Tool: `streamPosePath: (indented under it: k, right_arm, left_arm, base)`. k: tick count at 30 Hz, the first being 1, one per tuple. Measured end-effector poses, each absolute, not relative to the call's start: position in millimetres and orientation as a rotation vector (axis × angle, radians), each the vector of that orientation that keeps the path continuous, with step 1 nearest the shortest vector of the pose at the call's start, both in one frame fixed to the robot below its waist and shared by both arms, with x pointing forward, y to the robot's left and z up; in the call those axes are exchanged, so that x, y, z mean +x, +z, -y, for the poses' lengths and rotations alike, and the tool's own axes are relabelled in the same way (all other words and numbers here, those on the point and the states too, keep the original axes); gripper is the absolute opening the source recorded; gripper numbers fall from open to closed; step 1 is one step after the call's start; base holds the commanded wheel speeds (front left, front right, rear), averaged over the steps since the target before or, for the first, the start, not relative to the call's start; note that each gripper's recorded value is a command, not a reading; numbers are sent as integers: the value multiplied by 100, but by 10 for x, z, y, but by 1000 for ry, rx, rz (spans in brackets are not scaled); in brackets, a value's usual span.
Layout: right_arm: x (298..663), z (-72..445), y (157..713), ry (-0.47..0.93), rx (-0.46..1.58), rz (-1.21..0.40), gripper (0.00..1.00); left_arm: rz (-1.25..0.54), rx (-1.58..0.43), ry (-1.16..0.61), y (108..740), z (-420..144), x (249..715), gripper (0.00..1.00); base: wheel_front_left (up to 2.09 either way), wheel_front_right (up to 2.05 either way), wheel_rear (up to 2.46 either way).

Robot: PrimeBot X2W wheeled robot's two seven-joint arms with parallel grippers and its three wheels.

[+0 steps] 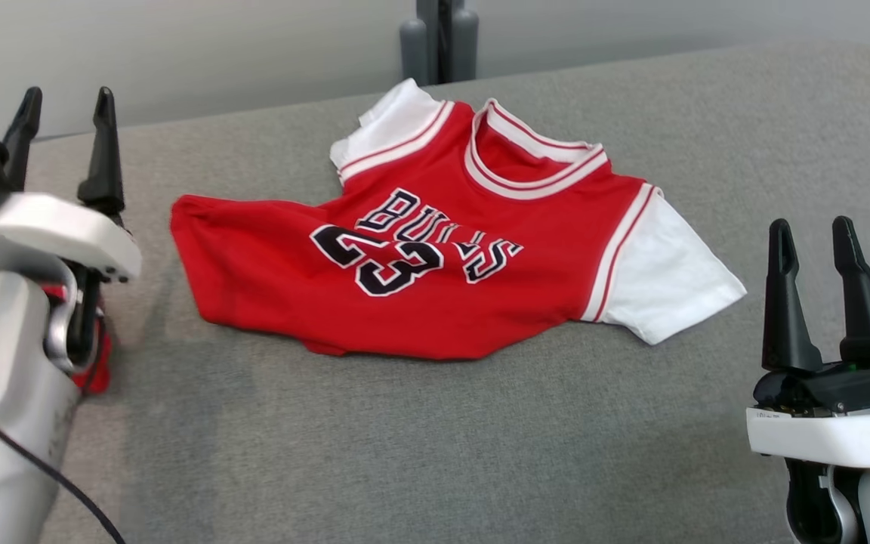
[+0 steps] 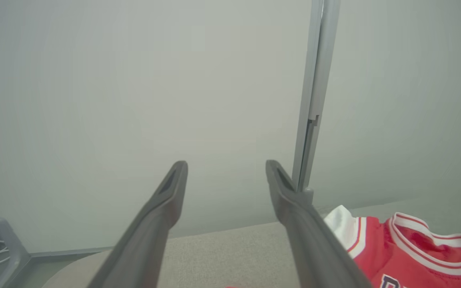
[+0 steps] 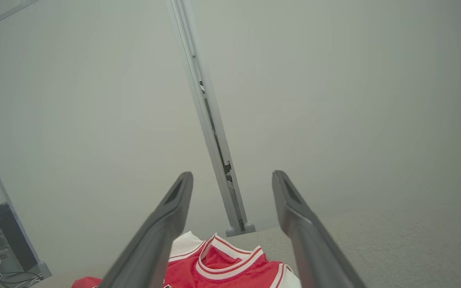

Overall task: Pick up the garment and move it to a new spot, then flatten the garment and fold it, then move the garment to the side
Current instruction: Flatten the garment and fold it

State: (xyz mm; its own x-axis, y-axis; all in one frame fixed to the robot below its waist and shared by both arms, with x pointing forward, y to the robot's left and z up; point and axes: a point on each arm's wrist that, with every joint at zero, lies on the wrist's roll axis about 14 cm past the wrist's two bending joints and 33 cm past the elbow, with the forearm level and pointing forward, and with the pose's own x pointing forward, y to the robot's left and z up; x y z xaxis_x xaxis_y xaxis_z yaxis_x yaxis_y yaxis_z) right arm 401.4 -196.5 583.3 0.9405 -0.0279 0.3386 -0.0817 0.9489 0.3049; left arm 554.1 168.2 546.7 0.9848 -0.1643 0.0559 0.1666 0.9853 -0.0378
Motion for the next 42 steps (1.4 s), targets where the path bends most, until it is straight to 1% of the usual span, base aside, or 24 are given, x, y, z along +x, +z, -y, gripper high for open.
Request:
streamPosePath:
  k: [2,5,9,13,19,25,35,38,42]
  right_arm:
    - [3991,1914,5915,46,311,369,100]
    - [3940,1846,6001,68,299,391,100]
    - [3889,1765,6111,95,267,419,100]
    - [3837,1731,6176,106,246,437,100]
    - [3756,1693,6180,115,217,435,100]
    - [3704,1690,6151,115,206,426,100]
    - [3692,1693,6085,111,214,404,100]
    - [3699,1691,6064,111,213,398,100]
    - [3741,1690,6010,110,213,382,100]
  left_arm:
    - [110,-70,-145,5598,-1715,5371,100]
    - [157,-118,-104,5636,-1760,5035,100]
    - [246,-162,-14,5784,-1870,4615,100]
    - [237,-206,46,5633,-1879,4211,100]
    - [192,-224,70,5420,-1893,3851,100]
    - [150,-217,88,5266,-1957,3717,100]
    - [136,-249,78,5224,-1904,3731,100]
    - [106,-263,50,5135,-1817,3743,100]
    - [14,-288,-29,4864,-1559,3785,100]
  base:
    - [0,0,0]
    - [0,0,0]
    - [0,0,0]
    - [0,0,0]
    - [0,0,0]
    - [0,0,0]
    - [0,0,0]
    - [0,0,0]
    - [0,0,0]
